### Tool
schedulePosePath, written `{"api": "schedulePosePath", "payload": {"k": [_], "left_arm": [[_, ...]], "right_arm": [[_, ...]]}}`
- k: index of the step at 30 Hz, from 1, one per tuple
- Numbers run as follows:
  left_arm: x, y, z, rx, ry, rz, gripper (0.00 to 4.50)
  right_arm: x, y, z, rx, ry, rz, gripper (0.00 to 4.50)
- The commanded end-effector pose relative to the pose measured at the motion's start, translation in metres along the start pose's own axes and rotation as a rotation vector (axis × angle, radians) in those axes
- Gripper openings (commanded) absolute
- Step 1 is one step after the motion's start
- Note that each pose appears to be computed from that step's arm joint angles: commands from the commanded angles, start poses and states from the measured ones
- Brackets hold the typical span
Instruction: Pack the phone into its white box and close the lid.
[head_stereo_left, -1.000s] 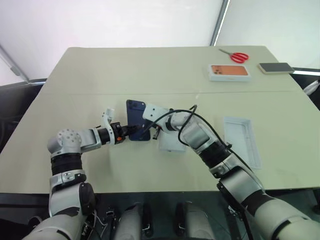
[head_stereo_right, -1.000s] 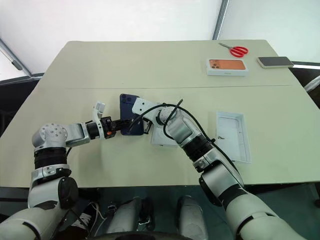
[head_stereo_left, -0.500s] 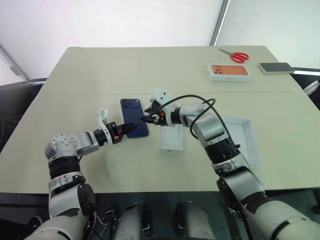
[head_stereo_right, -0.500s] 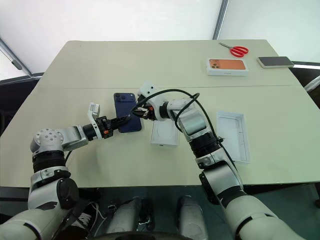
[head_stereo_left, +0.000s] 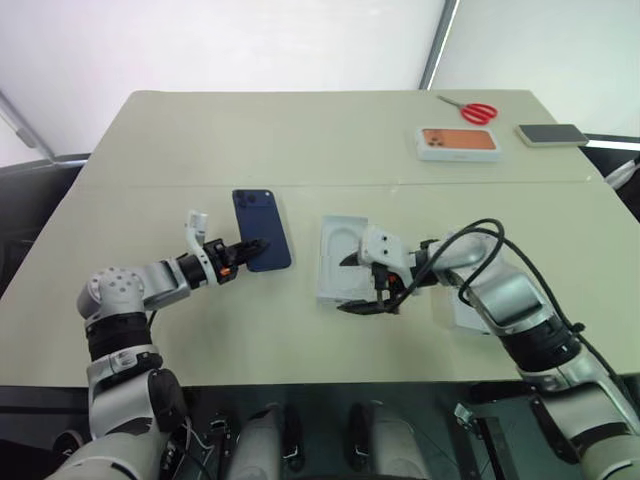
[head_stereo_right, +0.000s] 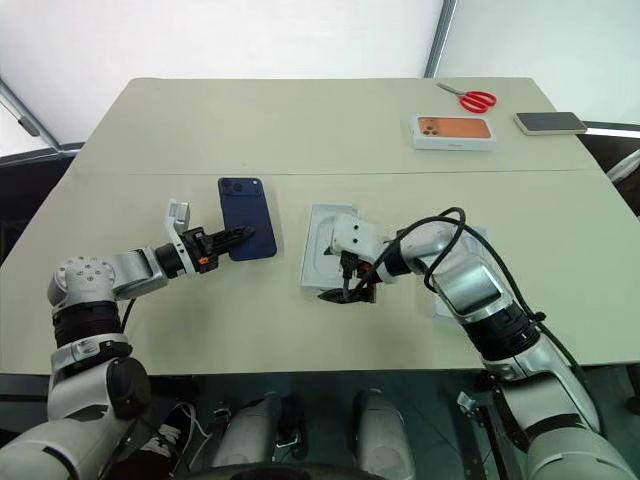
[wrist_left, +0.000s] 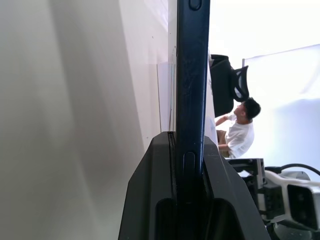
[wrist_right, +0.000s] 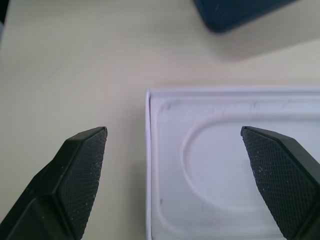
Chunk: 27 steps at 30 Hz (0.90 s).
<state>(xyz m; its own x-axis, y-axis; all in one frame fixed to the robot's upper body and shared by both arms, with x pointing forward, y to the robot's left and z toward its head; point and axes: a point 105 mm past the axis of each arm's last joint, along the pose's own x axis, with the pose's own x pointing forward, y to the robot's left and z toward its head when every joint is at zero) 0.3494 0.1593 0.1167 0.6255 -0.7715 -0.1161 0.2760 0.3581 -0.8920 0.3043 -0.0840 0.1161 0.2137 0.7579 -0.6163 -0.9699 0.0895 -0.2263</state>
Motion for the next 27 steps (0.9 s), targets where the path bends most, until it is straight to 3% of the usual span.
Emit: {"api": "schedulePosePath", "payload": {"k": [1,3,5,7,9,15,19,27], "left_arm": [[0.001,-0.016,0.006,0.05,-0.019,-0.069,0.0],[0.002,-0.017,0.005,0.063,-0.013,-0.068,0.0],[0.003,-0.018,0.004,0.068,-0.008,-0.066,0.0],[0.003,-0.019,0.003,0.071,-0.003,-0.069,0.0],[0.004,-0.02,0.002,0.074,0.001,-0.069,0.0],[0.005,-0.019,-0.004,0.069,0.012,-0.062,0.0],[0.006,-0.02,-0.004,0.073,0.01,-0.061,0.0],[0.006,-0.021,-0.004,0.074,0.016,-0.062,0.0]], "right_arm": [[0.001,-0.001,0.006,-0.043,-0.009,-0.023,4.47],[0.003,0.001,0.007,-0.046,-0.012,-0.01,4.47],[0.005,-0.003,0.003,-0.05,0.005,-0.03,3.97],[0.006,-0.004,0.0,-0.053,0.02,-0.037,3.19],[0.007,-0.005,-0.001,-0.056,0.02,-0.042,2.13],[0.011,-0.005,-0.003,-0.05,0.024,-0.047,2.13],[0.012,-0.005,-0.004,-0.053,0.029,-0.048,0.76],[0.017,-0.003,-0.008,-0.058,0.048,-0.05,0.76]]}}
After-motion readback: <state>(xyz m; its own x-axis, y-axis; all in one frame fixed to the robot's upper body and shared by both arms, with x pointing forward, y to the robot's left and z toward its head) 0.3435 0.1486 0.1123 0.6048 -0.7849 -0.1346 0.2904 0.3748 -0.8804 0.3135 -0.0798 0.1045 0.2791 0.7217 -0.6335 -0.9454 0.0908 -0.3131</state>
